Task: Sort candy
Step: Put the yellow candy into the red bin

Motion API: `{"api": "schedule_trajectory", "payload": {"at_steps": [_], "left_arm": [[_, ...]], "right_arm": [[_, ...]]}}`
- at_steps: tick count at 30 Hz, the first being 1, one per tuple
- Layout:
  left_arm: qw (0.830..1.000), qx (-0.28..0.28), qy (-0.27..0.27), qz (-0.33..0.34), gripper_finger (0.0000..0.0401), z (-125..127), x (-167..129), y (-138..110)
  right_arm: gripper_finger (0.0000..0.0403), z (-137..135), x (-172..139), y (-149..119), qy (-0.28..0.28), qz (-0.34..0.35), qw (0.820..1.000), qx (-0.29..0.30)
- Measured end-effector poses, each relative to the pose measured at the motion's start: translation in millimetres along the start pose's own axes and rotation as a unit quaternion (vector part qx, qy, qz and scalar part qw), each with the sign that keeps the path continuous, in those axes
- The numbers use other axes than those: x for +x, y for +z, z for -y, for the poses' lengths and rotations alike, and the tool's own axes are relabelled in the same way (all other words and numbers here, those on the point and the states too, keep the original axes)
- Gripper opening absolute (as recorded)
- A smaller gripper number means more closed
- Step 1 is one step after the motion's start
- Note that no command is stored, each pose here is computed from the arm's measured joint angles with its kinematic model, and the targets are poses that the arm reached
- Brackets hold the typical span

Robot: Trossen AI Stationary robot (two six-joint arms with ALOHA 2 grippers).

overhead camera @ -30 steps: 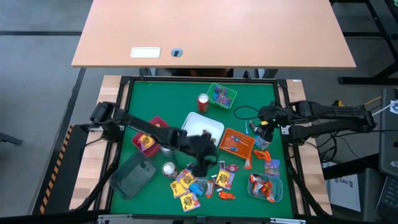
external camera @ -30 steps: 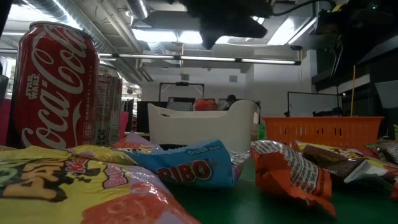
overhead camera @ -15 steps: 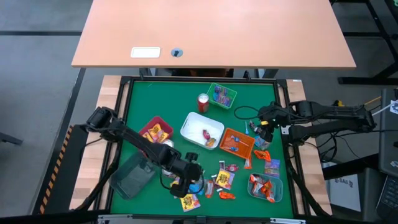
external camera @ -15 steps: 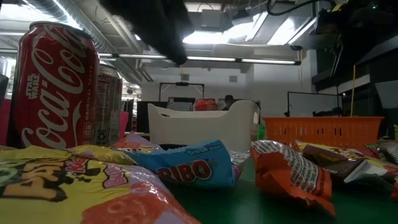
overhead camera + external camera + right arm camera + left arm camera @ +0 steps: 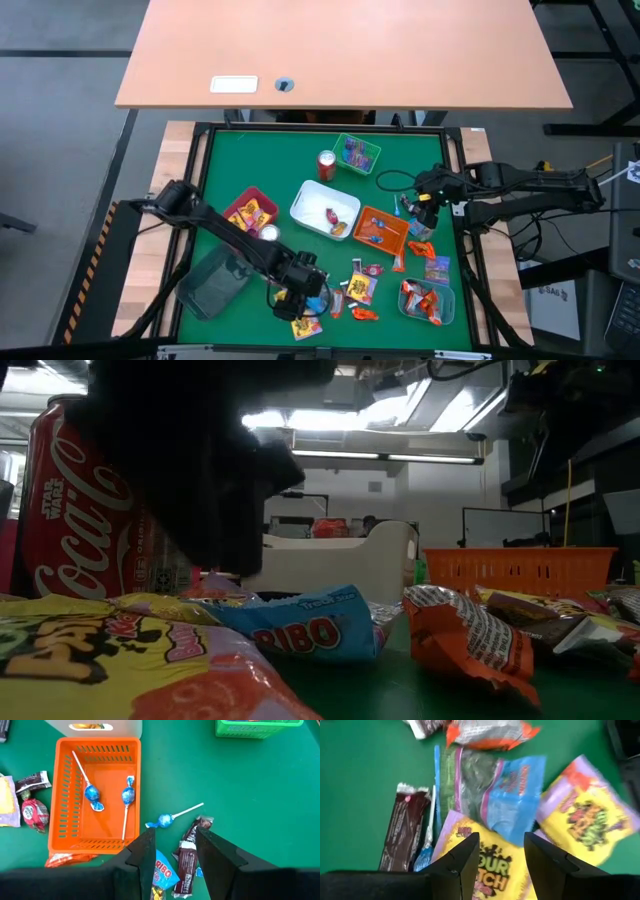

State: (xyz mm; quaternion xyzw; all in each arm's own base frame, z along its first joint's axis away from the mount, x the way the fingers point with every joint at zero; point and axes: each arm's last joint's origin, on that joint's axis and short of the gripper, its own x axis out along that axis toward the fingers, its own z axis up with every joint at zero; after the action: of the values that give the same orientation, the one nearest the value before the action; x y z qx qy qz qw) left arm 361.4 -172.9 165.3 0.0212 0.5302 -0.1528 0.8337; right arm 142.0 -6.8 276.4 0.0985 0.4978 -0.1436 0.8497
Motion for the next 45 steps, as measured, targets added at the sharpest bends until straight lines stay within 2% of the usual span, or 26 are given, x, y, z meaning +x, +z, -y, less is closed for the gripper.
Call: {"api": "schedule_trajectory", "payload": {"at_steps": [7,13,17,24,26,38,45], "left_arm": [[1.0,-0.003,0.01,-0.029,0.0144,-3.9,15.9,-6.4],[0.999,-0.003,0.017,-0.032,0.0134,-4.5,17.1,-7.3],[0.999,-0.003,0.024,-0.032,0.0099,-4.9,17.1,-7.5],[0.999,-0.002,0.029,-0.031,0.0015,-5.3,17.1,-7.5],[0.999,-0.003,0.029,-0.031,0.0005,-5.2,17.1,-7.5],[0.999,-0.004,0.037,-0.03,0.004,-5.8,17.0,-7.6],[0.999,-0.004,0.046,-0.028,0.0005,-6.4,17.0,-7.4]], "right_arm": [[0.0136,-0.5,0.1,1.4,0.002,0.007,1.0,0.001],[0.0136,-0.5,0.1,1.5,0.002,0.007,1.0,0.001],[0.0136,-0.5,0.0,1.5,0.003,0.007,1.0,0.001],[0.0136,-0.5,0.1,1.5,0.003,0.007,1.0,0.001],[0.0136,-0.5,0.0,1.5,0.003,0.007,1.0,0.001],[0.0136,-0.5,0.0,1.5,0.003,0.007,1.0,0.001],[0.0136,-0.5,0.1,1.5,0.003,0.007,1.0,0.001]]}}
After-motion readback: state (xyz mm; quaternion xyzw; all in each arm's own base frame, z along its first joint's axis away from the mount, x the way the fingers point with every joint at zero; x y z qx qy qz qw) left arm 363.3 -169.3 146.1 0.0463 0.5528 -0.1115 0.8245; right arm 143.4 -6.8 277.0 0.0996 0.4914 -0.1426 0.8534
